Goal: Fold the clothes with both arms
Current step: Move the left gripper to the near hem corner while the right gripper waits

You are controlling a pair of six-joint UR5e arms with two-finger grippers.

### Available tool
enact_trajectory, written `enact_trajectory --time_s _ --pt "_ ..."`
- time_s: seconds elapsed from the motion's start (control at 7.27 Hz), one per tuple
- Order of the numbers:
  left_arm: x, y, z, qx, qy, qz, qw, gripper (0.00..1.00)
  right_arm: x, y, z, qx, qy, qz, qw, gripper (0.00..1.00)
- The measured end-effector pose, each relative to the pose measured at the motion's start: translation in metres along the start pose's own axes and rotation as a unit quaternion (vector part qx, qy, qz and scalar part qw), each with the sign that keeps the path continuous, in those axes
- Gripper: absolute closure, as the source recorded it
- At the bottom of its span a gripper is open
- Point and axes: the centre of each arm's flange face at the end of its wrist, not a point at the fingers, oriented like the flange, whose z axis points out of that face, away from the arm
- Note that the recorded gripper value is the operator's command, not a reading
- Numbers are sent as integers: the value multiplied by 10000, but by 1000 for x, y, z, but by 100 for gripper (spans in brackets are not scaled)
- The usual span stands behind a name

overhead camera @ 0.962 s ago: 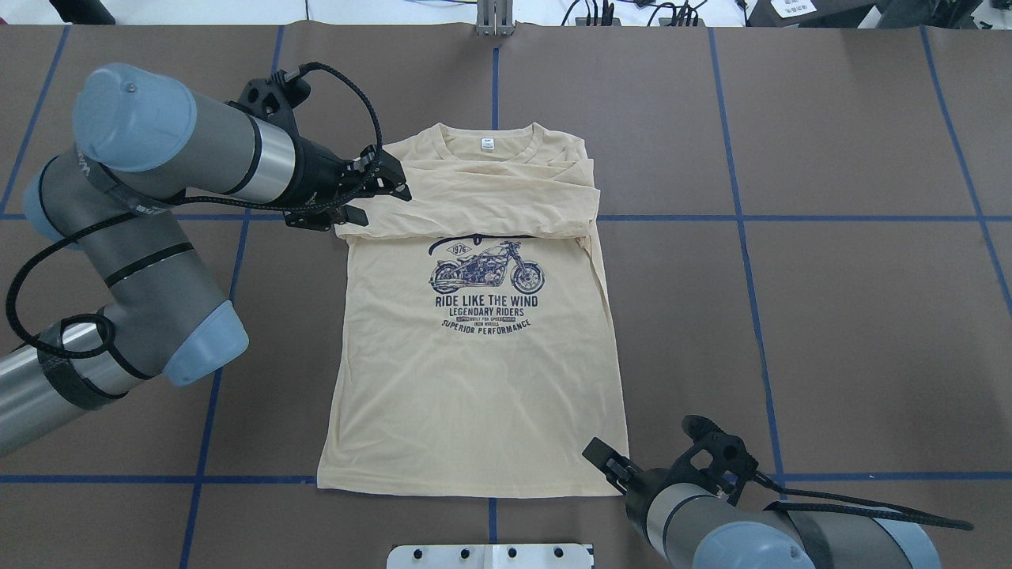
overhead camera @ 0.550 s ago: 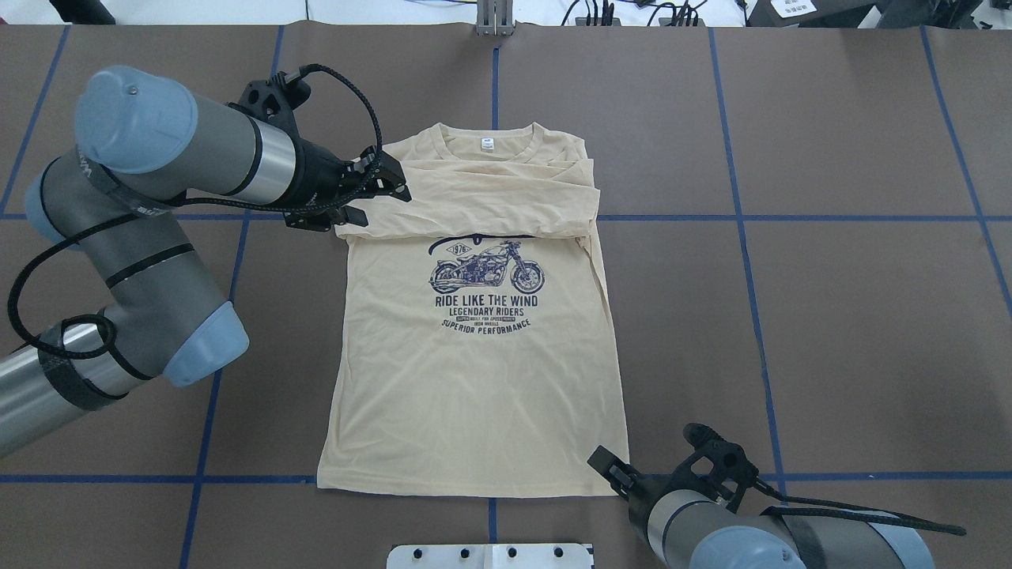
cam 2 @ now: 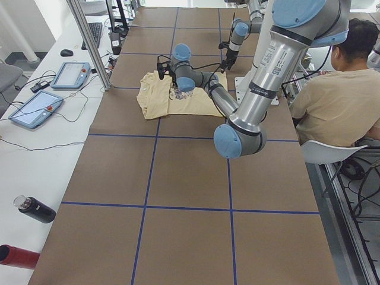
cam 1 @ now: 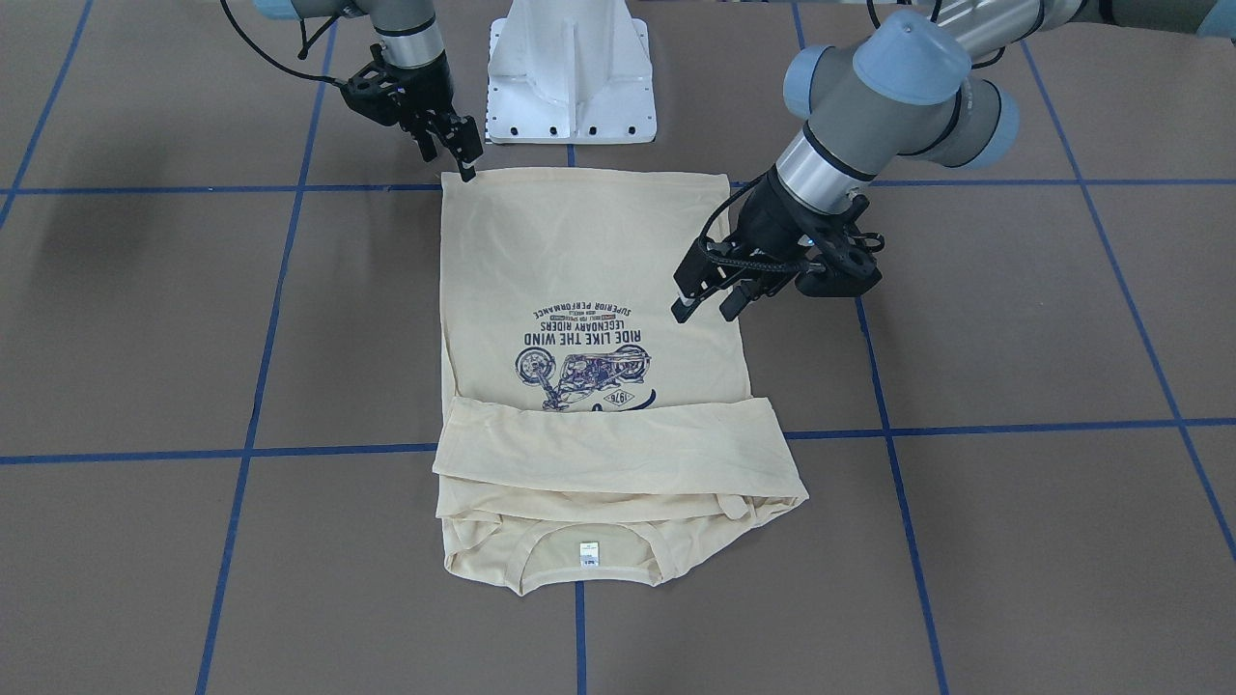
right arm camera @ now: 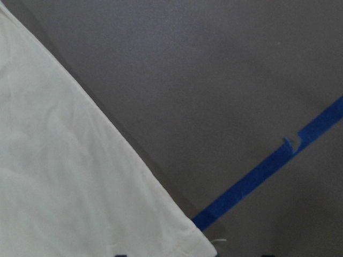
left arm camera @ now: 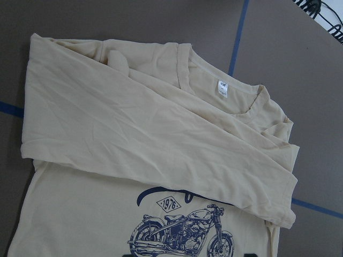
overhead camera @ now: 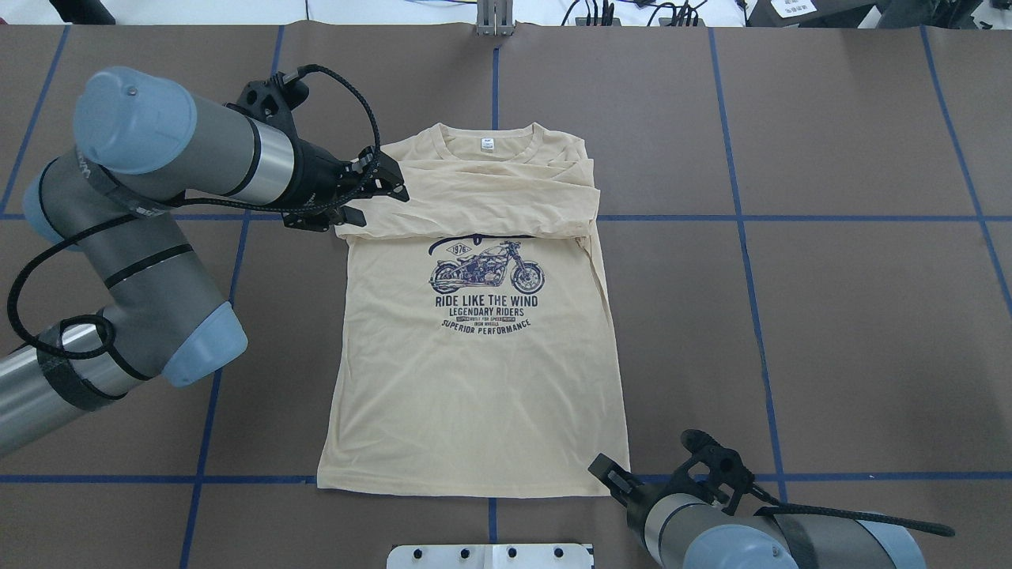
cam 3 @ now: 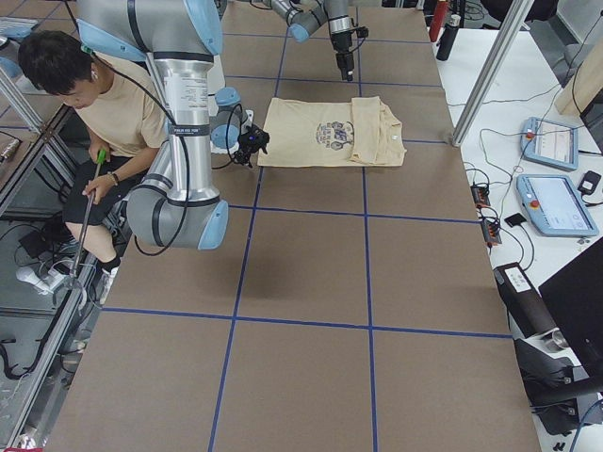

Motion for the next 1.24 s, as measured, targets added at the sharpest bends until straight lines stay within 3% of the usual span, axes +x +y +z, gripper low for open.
enact_trajectory --time_s 0.14,0.27,0.55,0.69,1.24 --pt "-3 0 0 4 -18 -9 10000 26 1 0 2 10 15 -2 10000 16" --pt "-4 0 1 5 -28 -14 10000 26 1 -1 4 27 31 -6 10000 23" --pt "-7 0 0 0 -42 -20 10000 26 -1 -6 5 71 26 22 10000 90" --pt "-8 0 0 0 -41 -19 10000 26 -2 -7 6 87 26 35 10000 100" --pt "-10 1 -1 -8 -52 -25 10000 27 -5 -7 -1 11 -13 62 10000 100"
